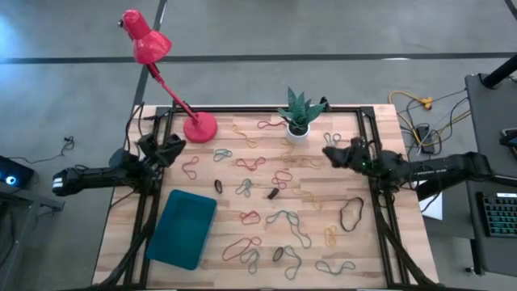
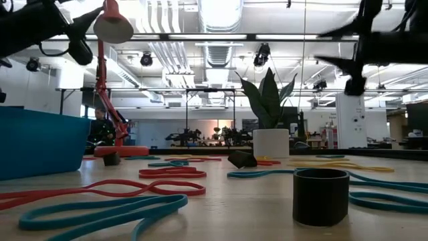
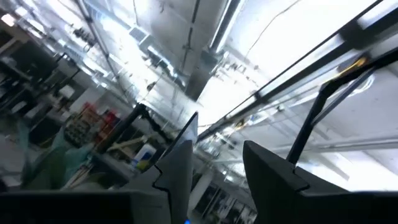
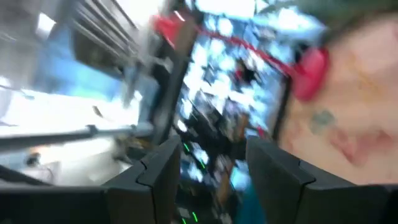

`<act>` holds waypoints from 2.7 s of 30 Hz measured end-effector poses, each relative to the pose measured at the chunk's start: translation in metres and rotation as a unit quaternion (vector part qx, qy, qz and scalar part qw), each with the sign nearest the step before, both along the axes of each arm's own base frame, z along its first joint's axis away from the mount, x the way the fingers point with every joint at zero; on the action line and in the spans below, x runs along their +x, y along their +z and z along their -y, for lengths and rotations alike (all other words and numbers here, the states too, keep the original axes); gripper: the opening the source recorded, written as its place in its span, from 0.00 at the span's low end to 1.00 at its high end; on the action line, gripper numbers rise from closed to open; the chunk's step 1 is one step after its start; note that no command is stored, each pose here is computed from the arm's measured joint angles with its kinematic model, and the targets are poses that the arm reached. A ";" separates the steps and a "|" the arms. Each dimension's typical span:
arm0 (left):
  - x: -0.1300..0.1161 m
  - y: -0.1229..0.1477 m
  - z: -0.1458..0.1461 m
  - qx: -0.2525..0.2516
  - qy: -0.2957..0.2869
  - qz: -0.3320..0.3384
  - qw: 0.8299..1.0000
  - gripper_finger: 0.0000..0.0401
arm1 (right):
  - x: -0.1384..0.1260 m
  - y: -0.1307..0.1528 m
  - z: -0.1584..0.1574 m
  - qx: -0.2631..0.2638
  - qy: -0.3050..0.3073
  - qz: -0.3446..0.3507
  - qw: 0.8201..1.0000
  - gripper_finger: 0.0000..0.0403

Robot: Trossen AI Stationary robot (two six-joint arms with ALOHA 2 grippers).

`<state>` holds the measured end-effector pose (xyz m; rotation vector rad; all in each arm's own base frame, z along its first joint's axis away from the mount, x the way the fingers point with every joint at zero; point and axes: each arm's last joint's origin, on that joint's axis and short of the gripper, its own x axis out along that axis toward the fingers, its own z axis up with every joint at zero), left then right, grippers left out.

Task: Pick and place rubber bands into bin
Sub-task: Put the black rubber band into the blue bin

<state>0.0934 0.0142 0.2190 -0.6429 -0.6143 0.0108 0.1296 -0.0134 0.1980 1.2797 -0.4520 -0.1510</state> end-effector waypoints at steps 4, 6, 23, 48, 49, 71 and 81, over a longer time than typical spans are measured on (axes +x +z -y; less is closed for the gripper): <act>-0.002 0.002 0.000 -0.004 0.009 0.016 1.000 0.32 | 0.009 0.041 0.001 -0.101 -0.038 0.018 0.994 0.42; -0.004 0.005 0.001 -0.009 -0.012 0.036 0.999 0.32 | 0.018 0.064 0.000 -0.141 -0.050 0.015 0.989 0.42; 0.001 -0.001 -0.001 -0.048 -0.020 0.007 0.999 0.32 | 0.099 0.128 0.001 -0.139 0.152 -0.539 0.817 0.36; 0.016 -0.016 -0.003 -0.063 -0.016 -0.085 0.994 0.32 | 0.033 0.020 -0.098 0.249 0.072 -0.732 0.630 0.56; 0.017 -0.017 -0.003 -0.063 -0.016 -0.086 0.994 0.32 | 0.034 0.015 -0.099 0.249 0.062 -0.740 0.622 0.56; 0.017 -0.015 -0.003 -0.063 -0.017 -0.081 0.995 0.32 | 0.057 -0.051 -0.134 0.245 0.034 -0.782 0.572 0.53; 0.017 -0.015 -0.003 -0.063 -0.016 -0.085 0.994 0.32 | 0.045 -0.069 -0.128 0.234 0.037 -0.769 0.594 0.41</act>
